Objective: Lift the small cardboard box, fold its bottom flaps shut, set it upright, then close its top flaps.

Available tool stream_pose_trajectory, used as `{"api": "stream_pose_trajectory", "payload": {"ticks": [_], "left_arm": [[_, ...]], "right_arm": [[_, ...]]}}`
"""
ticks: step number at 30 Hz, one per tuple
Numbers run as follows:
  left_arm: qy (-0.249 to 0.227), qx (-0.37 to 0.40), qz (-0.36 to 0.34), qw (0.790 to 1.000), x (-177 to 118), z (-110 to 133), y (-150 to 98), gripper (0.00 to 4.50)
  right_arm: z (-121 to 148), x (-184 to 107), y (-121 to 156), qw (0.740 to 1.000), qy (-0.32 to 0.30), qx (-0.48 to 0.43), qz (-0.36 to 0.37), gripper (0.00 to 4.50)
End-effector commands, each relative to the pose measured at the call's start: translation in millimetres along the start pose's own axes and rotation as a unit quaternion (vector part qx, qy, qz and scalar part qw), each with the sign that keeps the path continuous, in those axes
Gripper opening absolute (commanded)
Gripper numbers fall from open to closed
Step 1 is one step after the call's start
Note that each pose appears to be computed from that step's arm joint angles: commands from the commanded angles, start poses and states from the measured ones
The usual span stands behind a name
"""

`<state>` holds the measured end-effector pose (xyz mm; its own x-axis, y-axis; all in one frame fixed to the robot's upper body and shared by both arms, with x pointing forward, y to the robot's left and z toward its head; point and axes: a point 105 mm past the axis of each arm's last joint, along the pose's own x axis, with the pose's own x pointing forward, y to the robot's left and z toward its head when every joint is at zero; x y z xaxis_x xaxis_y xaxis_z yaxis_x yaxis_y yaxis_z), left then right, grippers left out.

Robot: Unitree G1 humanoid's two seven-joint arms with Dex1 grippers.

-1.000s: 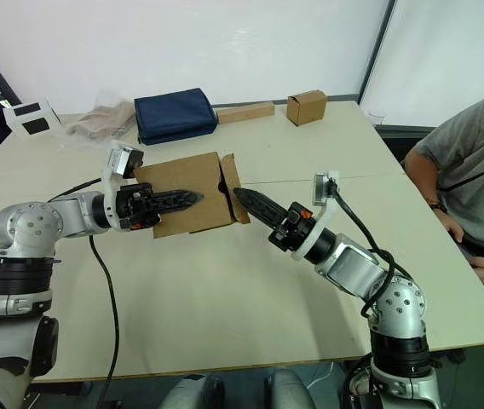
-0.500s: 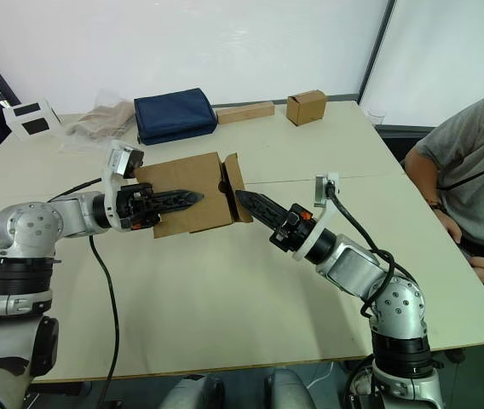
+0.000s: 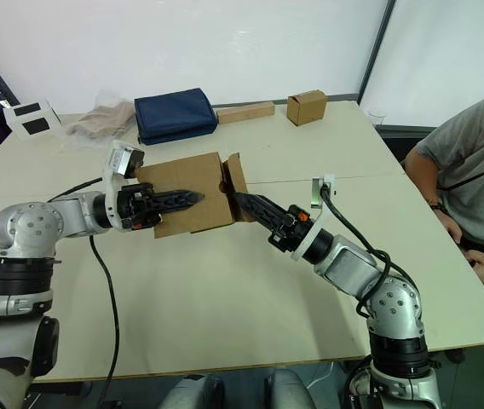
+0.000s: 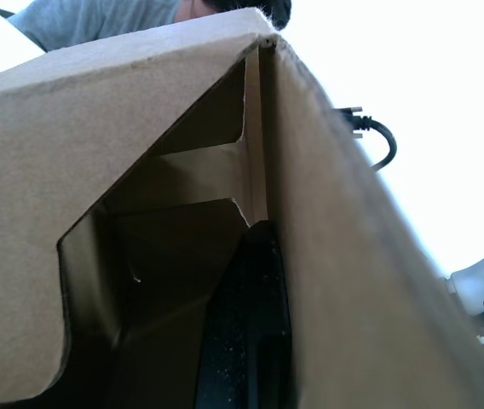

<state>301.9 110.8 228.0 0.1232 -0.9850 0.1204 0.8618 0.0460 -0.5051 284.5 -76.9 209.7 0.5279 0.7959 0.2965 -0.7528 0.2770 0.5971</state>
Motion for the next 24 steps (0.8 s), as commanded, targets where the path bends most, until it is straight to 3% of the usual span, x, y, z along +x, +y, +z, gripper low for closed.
{"api": "stream_pose_trajectory", "payload": {"ticks": [1, 14, 24], "left_arm": [[-0.017, 0.028, -0.02, 0.999, -0.3, 11.8, -12.1, 0.0], [-0.018, 0.027, -0.019, 0.999, -0.7, 12.3, -12.4, 0.0], [-0.018, 0.036, -0.013, 0.999, 2.1, 12.2, -8.7, 0.0]], "right_arm": [[5.9, 1.8, 7.1, 1.0, -0.011, -0.011, 0.016, 1.22], [7.2, 5.6, 0.4, 0.999, -0.008, -0.044, -0.009, 1.22], [6.8, 13.4, 19.3, 0.998, -0.007, -0.054, 0.018, 1.22]]}}
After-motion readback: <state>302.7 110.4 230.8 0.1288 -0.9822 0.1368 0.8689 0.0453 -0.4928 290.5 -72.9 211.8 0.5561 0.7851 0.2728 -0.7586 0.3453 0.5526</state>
